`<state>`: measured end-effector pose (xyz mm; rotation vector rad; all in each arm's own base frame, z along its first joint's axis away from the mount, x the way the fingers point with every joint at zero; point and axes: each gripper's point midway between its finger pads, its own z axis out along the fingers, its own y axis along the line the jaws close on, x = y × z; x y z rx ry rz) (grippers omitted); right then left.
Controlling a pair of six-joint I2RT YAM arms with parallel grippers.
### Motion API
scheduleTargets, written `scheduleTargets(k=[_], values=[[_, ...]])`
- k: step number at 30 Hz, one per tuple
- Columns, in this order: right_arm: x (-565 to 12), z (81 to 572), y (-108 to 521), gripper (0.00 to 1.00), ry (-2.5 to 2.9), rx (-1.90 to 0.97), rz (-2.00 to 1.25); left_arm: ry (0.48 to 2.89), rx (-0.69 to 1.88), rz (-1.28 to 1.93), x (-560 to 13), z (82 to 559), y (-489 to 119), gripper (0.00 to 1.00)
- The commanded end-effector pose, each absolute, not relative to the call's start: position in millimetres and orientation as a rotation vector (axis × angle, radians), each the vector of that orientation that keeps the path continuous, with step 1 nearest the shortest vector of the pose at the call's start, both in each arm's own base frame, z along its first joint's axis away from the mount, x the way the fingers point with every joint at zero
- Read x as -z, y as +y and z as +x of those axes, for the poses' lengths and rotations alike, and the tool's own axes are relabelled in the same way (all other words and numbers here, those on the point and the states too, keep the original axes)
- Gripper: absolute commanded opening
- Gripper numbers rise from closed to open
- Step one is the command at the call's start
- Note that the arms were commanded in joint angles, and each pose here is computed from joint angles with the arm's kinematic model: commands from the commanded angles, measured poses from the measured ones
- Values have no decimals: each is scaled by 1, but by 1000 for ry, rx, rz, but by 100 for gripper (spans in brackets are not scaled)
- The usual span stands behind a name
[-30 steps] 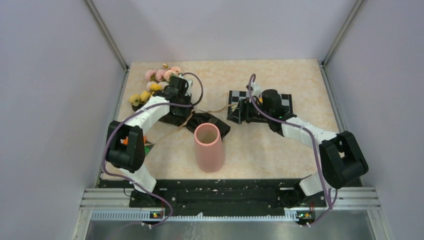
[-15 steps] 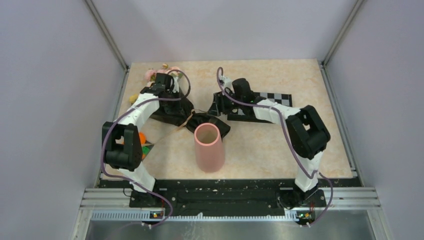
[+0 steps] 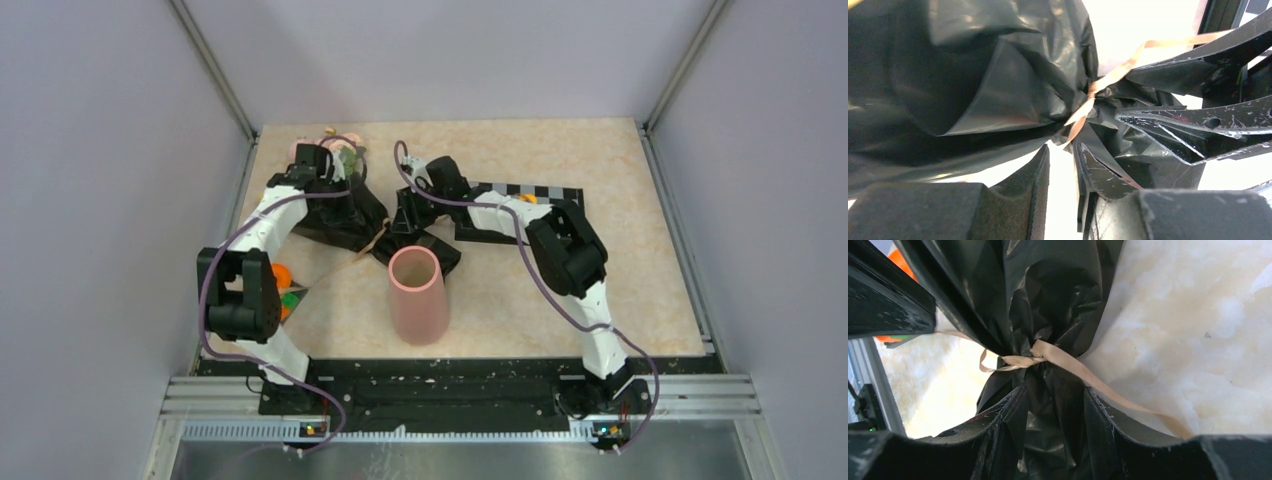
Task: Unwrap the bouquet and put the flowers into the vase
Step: Untie the ribbon from the wrapping paper.
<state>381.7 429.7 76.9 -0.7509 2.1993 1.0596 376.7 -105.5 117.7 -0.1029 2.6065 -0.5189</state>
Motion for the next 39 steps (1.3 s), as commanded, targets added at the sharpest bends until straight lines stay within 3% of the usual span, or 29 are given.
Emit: scheduleTargets(k=[1, 11, 17, 22, 31, 39], values=[[-81, 390, 447, 46, 2152, -1036, -793, 2488, 594, -190, -154, 392, -92, 29], [-78, 400, 461, 46, 2092, -957, -812, 2346, 440, -238, -190, 389, -62, 49], [-83, 399, 458, 46, 2070, -929, -838, 2172, 594, -419, -215, 376, -51, 60], [-101, 396, 460, 46, 2031, -935, -860, 2076, 623, -588, -198, 361, -36, 67], [-120, 386, 464, 49, 1994, -936, -905, 2112, 703, -669, -162, 359, -37, 77], [-141, 385, 468, 51, 1955, -963, -907, 2133, 718, -722, -136, 363, -33, 78]])
